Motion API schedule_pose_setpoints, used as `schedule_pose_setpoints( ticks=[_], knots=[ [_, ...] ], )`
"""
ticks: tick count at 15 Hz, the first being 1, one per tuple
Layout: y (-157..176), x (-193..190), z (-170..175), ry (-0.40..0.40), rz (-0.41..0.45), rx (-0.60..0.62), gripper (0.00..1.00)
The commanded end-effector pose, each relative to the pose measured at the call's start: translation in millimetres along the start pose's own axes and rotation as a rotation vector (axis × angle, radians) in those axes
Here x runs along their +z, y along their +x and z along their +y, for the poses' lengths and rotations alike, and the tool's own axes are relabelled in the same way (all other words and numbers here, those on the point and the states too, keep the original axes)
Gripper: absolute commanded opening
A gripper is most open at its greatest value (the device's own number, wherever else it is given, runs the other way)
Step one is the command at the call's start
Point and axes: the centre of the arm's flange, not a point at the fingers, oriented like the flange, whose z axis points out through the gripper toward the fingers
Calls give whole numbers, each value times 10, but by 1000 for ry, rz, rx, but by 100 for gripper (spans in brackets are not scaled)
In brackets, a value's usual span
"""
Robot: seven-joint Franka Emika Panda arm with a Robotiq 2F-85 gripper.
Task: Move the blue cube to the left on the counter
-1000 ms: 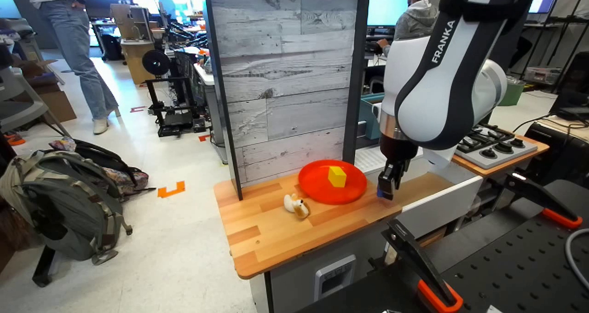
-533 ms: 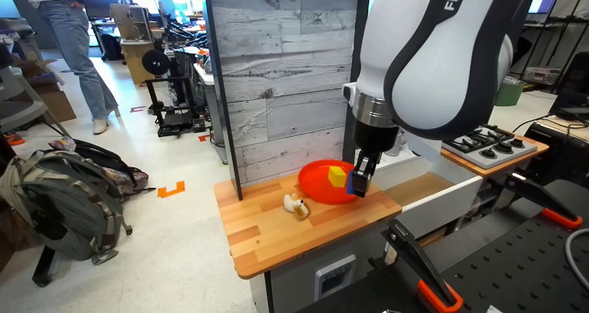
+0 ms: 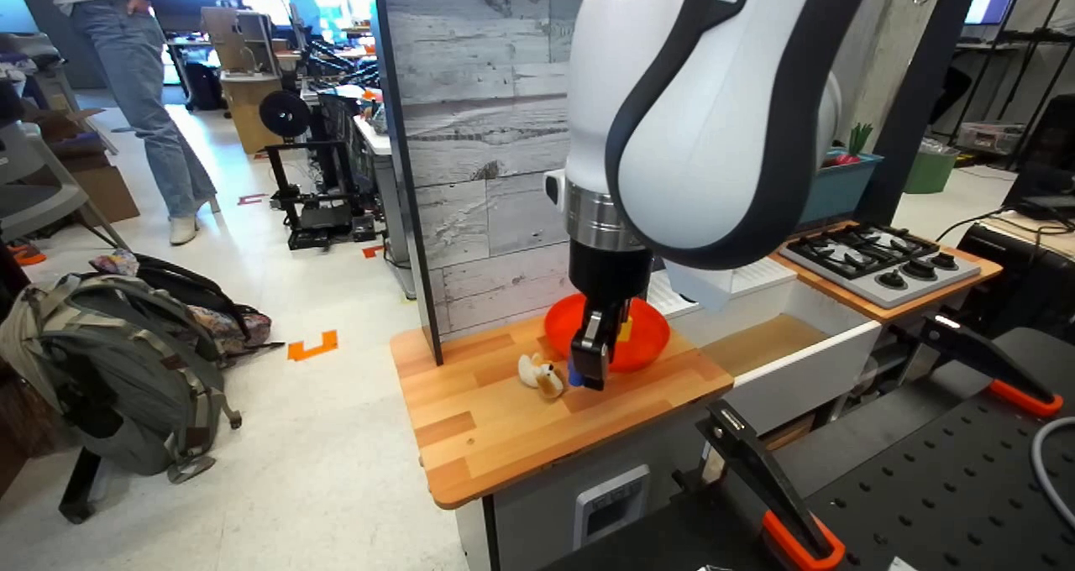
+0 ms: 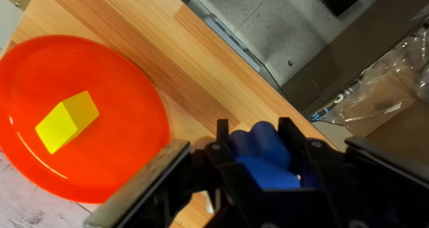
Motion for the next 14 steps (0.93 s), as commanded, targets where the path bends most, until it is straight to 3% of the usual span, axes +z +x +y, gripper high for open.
schedule_pose_setpoints(
  ticks=[1,7,11,12,14],
  knots=[
    [293,317,82,22,-65,-28,15],
    [429,757,199,36,-163,-19,15],
    [490,837,253,43,-203,-12,15],
    [494,825,254,38,-205,-13,65],
    [490,796,253,34,-204,-15,71]
  ],
)
